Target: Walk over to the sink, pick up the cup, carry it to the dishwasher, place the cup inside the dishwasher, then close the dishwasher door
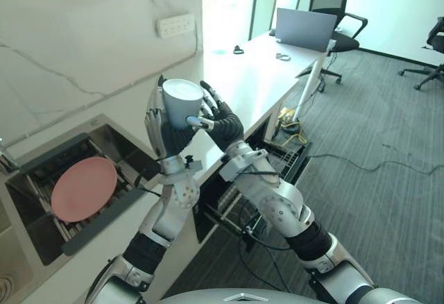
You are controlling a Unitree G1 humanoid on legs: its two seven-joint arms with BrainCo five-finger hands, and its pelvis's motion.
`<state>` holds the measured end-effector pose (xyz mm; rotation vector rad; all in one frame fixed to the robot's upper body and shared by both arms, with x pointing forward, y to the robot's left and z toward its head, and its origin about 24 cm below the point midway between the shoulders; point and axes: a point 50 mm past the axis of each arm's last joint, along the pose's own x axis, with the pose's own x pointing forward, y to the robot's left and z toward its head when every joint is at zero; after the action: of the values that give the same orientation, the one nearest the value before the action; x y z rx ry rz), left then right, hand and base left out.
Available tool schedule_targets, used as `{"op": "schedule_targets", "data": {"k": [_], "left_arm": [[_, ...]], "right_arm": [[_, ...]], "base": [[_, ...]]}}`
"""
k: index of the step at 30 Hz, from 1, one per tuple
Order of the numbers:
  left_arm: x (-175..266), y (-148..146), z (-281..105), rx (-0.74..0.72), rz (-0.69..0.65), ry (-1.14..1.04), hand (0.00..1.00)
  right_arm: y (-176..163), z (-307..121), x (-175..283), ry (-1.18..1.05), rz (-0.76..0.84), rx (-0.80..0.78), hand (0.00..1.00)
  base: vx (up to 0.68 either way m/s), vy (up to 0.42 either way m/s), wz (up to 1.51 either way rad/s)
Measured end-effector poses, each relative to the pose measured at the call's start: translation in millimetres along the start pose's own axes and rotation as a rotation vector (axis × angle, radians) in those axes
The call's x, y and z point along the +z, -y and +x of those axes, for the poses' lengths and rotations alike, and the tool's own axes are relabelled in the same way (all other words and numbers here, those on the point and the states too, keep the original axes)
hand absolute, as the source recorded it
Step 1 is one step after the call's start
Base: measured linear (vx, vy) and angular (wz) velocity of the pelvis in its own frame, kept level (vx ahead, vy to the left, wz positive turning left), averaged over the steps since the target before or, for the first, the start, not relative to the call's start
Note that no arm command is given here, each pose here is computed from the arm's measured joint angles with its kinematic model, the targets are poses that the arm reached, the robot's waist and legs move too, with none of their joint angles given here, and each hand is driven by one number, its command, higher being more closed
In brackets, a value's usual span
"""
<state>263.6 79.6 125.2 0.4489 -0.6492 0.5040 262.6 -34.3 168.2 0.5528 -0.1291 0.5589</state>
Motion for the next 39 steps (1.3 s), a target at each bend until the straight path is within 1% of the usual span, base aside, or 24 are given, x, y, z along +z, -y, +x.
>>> {"op": "schedule_targets", "data": {"k": [4, 10, 11, 17, 28, 33, 39], "left_arm": [[0.6, 2.1, -1.2, -0.014, -0.001, 0.000, 1.00], [1.0, 2.5, -1.5, -0.019, 0.016, 0.015, 1.00], [0.8, 2.5, -1.5, -0.019, 0.019, 0.014, 1.00], [1.6, 4.7, -4.4, -0.036, 0.032, 0.021, 1.00], [0.1, 3.6, -5.1, -0.040, 0.054, 0.036, 1.00], [0.4, 3.7, -5.5, -0.045, 0.067, 0.050, 1.00], [2.7, 3.6, -5.4, -0.049, 0.073, 0.087, 1.00]], "right_arm": [[-1.5, 11.5, 2.5, -0.002, -0.022, -0.031, 0.00], [-2.1, 14.9, -3.3, -0.029, -0.008, -0.060, 0.00], [-2.5, 14.7, -4.3, -0.033, -0.010, -0.062, 1.00], [0.0, 13.9, -6.6, -0.059, -0.029, -0.081, 1.00], [-0.5, 13.7, -7.9, -0.071, -0.021, -0.077, 1.00], [0.7, 13.1, -8.3, -0.085, 0.009, -0.076, 1.00], [4.3, 12.5, -7.2, -0.086, 0.098, -0.087, 1.00]], "base": [[0.00, 0.000, 0.05], [-0.01, 0.001, 0.00], [-0.04, 0.002, 0.02], [-0.02, -0.003, 0.10], [0.00, 0.000, 0.00], [0.00, 0.000, 0.00], [0.00, 0.000, 0.00]]}}
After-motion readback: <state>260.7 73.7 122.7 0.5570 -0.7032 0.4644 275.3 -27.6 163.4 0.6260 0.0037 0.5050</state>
